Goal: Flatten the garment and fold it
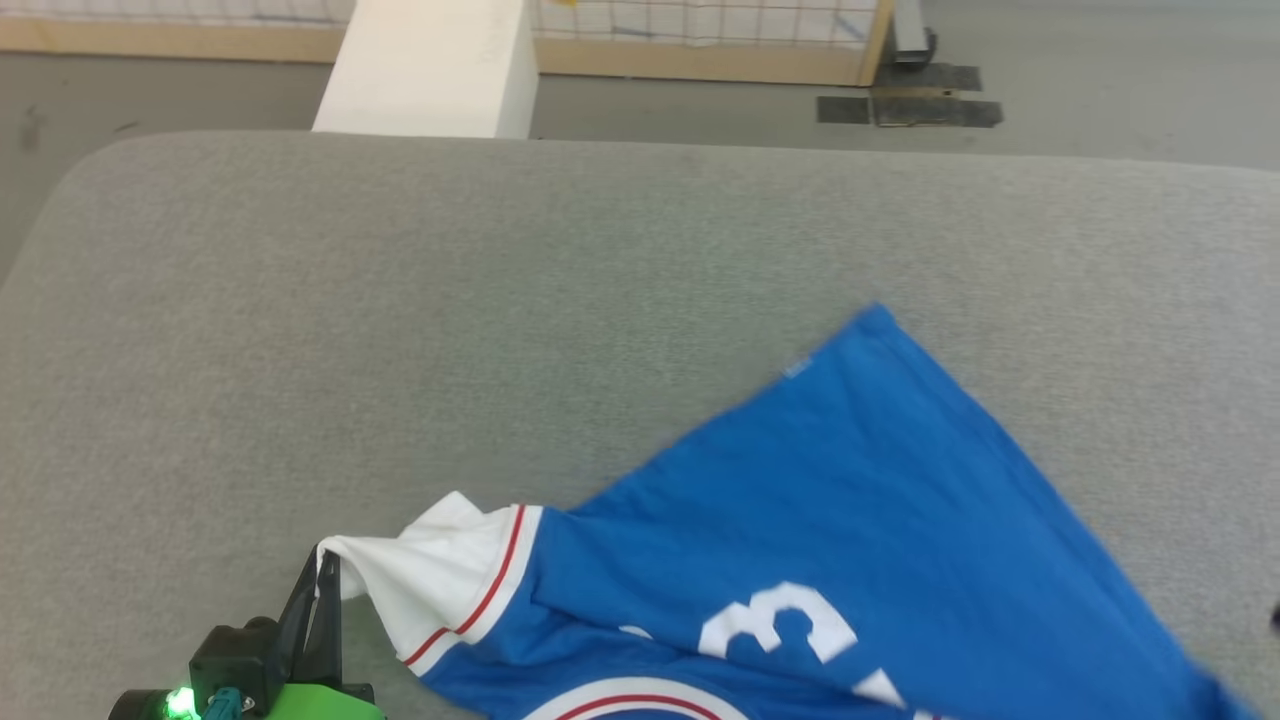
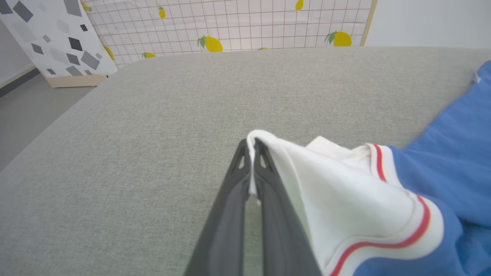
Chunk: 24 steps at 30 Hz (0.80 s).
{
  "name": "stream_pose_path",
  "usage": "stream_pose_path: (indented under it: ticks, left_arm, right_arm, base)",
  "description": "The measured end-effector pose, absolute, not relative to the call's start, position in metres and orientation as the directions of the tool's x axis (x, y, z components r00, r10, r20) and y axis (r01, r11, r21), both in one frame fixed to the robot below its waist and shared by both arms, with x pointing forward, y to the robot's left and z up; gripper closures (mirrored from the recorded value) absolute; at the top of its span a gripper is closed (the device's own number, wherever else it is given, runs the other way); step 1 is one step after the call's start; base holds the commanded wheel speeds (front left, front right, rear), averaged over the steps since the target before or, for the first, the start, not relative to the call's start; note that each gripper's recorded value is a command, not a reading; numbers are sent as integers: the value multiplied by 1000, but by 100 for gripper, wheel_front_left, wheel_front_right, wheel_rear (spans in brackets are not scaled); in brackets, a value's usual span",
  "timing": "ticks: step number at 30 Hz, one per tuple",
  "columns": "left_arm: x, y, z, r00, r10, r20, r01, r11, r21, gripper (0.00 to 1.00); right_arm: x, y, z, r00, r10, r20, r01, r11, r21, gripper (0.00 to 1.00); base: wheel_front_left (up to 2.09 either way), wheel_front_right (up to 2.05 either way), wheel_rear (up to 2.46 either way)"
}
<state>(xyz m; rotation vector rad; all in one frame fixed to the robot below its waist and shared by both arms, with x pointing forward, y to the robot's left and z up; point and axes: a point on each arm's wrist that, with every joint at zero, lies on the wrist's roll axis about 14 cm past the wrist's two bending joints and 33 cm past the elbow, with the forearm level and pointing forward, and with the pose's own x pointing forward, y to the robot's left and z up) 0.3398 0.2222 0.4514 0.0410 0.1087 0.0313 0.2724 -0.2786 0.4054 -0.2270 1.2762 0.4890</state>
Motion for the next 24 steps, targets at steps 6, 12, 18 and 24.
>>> stream_pose_path:
  ticks: [6, 12, 18, 24]
  left_arm:
    - [342, 218, 450, 993, 20, -113, -16, 999, 41, 100]
    - [342, 220, 452, 994, 27, -104, -23, 999, 38, 100]
    - [341, 219, 457, 996, 24, -89, -21, 999, 36, 100]
    - [342, 218, 454, 995, 23, -98, -20, 999, 35, 100]
  right_arm:
    - [216, -274, 375, 110, 254, -961, -412, 891, 189, 100]
    - [217, -268, 371, 167, 276, -946, -381, 904, 196, 0]
    - [288, -272, 417, 425, 277, -862, -399, 912, 97, 0]
    - [371, -253, 490, 652, 303, -695, -472, 880, -59, 0]
  base:
    - [0, 0, 0]
    - [0, 0, 0]
    - [0, 0, 0]
    - [0, 0, 0]
